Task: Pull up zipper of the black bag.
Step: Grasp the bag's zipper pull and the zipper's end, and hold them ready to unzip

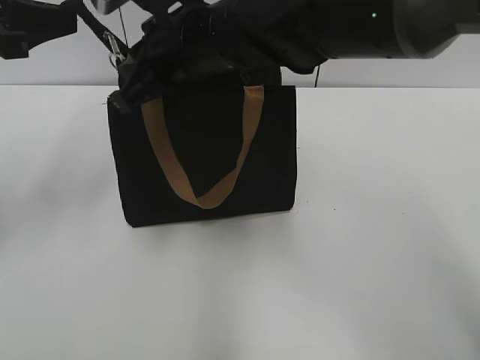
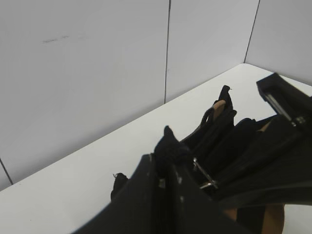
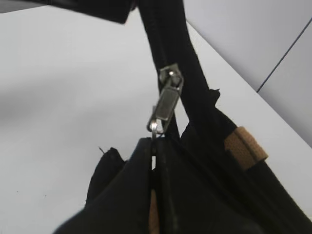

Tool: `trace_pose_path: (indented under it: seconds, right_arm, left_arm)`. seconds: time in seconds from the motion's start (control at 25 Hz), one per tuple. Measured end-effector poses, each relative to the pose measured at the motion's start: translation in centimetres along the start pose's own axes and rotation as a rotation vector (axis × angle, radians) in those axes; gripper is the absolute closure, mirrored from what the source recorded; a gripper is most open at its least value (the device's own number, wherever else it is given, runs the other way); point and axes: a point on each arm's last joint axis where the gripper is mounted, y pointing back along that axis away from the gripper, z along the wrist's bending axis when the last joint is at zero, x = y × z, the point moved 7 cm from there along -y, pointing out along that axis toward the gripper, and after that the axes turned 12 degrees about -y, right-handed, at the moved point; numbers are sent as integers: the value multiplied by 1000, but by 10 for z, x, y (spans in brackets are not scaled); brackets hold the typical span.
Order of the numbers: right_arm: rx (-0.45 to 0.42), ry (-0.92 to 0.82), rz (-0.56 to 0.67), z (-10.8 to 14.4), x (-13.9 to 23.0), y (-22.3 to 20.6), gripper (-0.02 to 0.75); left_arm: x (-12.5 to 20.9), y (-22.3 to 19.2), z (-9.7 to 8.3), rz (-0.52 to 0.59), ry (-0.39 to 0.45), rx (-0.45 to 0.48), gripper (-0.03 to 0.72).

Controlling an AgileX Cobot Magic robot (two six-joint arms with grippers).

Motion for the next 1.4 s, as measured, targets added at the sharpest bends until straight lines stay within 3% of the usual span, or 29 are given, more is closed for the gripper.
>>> trace_pose_path:
  seconds: [0.52,0.88,1.4]
  right_arm:
    - [-45,-31,36,1,3,6,752]
    - [7,-139,12,-34,-7,21,752]
    - [18,-205,33,-54,-2,27,752]
  left_arm:
    - [1,0,1,5,0,-6,669]
    - [0,0,-1,-3,0,4,669]
    - [-12,3,1,-57,28,-12,669]
